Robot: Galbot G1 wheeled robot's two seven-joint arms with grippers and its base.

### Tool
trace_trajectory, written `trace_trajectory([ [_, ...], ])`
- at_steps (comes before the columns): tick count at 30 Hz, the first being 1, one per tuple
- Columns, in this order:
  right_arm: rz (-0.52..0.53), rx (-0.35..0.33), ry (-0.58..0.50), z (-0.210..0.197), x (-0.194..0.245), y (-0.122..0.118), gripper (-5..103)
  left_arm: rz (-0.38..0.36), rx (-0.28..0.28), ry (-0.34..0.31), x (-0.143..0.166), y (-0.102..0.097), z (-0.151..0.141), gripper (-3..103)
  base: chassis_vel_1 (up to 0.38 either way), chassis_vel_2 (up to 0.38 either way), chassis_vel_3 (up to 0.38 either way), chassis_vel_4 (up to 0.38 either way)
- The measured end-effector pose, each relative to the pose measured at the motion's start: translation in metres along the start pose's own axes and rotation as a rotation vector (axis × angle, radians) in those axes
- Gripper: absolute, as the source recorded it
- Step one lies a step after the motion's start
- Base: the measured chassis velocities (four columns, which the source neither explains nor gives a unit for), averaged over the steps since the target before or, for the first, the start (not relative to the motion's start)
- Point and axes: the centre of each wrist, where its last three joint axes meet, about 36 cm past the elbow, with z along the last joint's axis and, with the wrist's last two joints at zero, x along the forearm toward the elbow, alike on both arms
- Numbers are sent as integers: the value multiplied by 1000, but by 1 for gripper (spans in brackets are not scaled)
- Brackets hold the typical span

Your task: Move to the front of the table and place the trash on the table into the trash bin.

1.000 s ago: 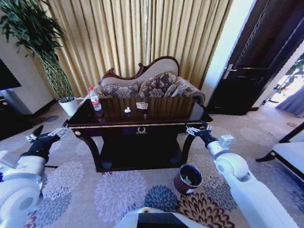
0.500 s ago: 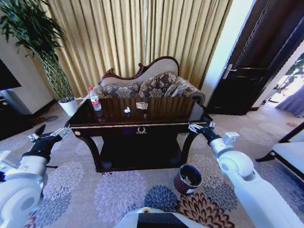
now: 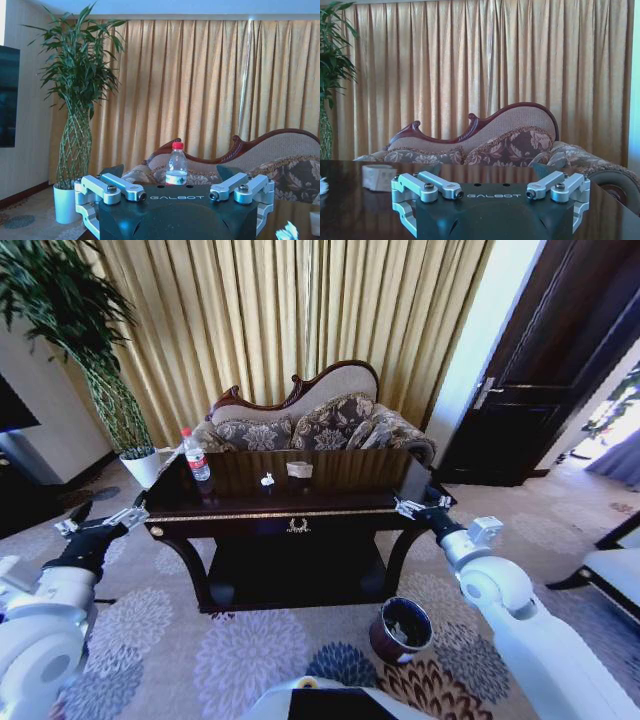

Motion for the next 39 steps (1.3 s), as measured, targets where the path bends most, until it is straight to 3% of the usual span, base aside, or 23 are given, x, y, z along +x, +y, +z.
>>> trace_trajectory([
  [12,-13,4,6,2,2,4,100,-2,7,1,0,0,1,100,-144,149,137,-143],
  [23,-100,8,24,0,10,24,100,-22,16,2,1,1,2,100,-15,16,17,-21],
  [39,-109,9,18,0,10,22,100,-21,7,19,0,0,0,100,0,0,0,0],
])
